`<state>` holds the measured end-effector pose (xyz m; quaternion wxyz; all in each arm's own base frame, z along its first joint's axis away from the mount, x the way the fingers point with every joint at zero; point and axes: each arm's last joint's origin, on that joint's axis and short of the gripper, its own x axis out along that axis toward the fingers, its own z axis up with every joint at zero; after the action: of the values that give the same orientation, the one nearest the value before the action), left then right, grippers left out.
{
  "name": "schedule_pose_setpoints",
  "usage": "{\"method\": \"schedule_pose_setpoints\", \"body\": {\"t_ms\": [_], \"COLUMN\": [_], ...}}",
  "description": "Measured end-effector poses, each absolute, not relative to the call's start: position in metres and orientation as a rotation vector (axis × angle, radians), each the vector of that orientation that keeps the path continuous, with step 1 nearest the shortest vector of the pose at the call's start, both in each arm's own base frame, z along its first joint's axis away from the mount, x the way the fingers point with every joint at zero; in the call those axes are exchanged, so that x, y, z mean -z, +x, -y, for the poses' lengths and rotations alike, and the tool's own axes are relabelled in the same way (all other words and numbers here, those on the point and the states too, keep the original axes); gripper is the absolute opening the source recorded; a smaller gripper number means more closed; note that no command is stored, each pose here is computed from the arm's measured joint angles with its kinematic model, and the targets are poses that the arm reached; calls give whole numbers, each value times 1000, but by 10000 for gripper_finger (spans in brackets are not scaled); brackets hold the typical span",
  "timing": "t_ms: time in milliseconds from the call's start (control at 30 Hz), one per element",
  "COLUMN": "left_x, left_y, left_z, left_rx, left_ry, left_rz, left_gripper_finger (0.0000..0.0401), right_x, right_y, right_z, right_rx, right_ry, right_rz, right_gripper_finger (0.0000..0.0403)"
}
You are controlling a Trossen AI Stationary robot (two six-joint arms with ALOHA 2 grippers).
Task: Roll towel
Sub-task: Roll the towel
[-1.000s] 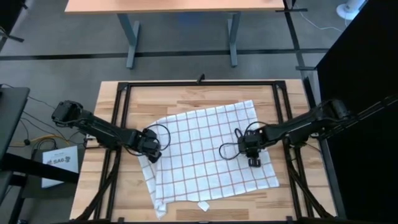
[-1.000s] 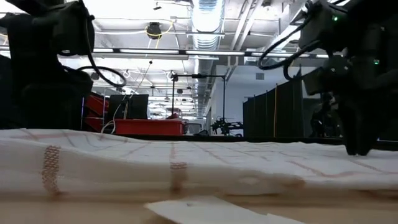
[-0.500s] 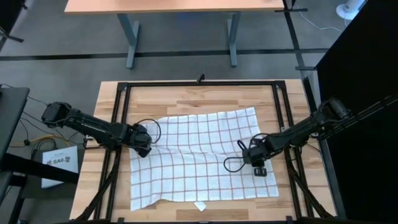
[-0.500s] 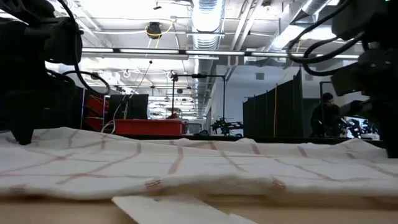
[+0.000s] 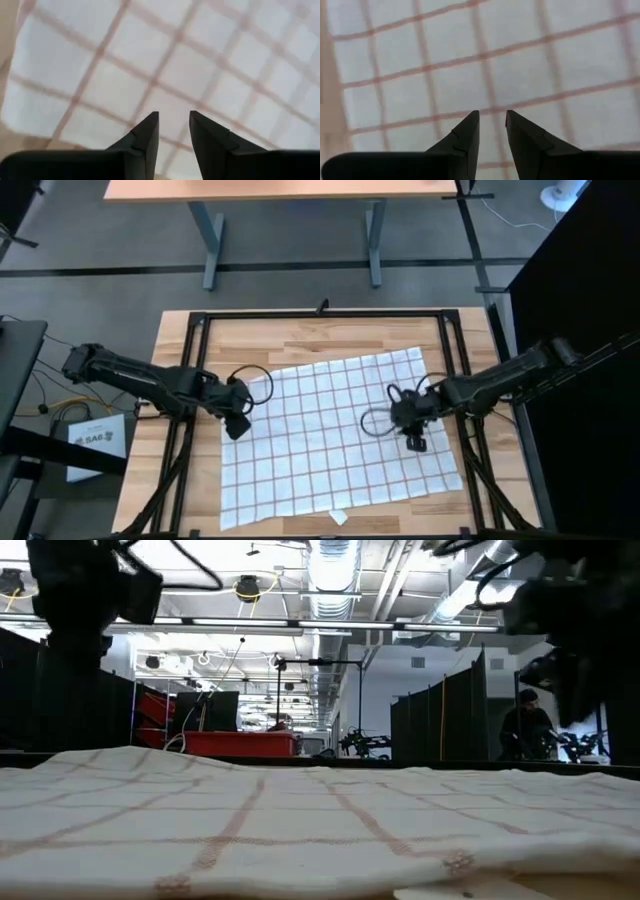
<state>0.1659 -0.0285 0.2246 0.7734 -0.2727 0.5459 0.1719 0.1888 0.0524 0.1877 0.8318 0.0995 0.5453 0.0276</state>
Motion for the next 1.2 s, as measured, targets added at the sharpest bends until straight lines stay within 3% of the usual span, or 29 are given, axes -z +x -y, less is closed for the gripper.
{"method": "schedule_pose_setpoints", "body": {"t_ms": [200, 333, 500, 1200], "left_x": [-202, -162, -139, -131], "left_y": [172, 176, 183, 187], "left_z": [36, 47, 68, 132], "left_rx": [-372, -390, -392, -402], "left_ry": [-597, -601, -583, -873], "left_rz": [-1288, -1384, -1418, -1231], "left_gripper_finger": [94, 94, 84, 77], "right_x": [-173, -157, -137, -160], "right_y": [195, 206, 210, 239], "right_z": [-18, -3, 13, 124], "right_rx": [186, 272, 359, 385], "right_ry": [342, 401, 446, 300], "right_rz": [-1198, -1231, -1331, -1188], "right_gripper_finger": [85, 85, 85, 85]}}
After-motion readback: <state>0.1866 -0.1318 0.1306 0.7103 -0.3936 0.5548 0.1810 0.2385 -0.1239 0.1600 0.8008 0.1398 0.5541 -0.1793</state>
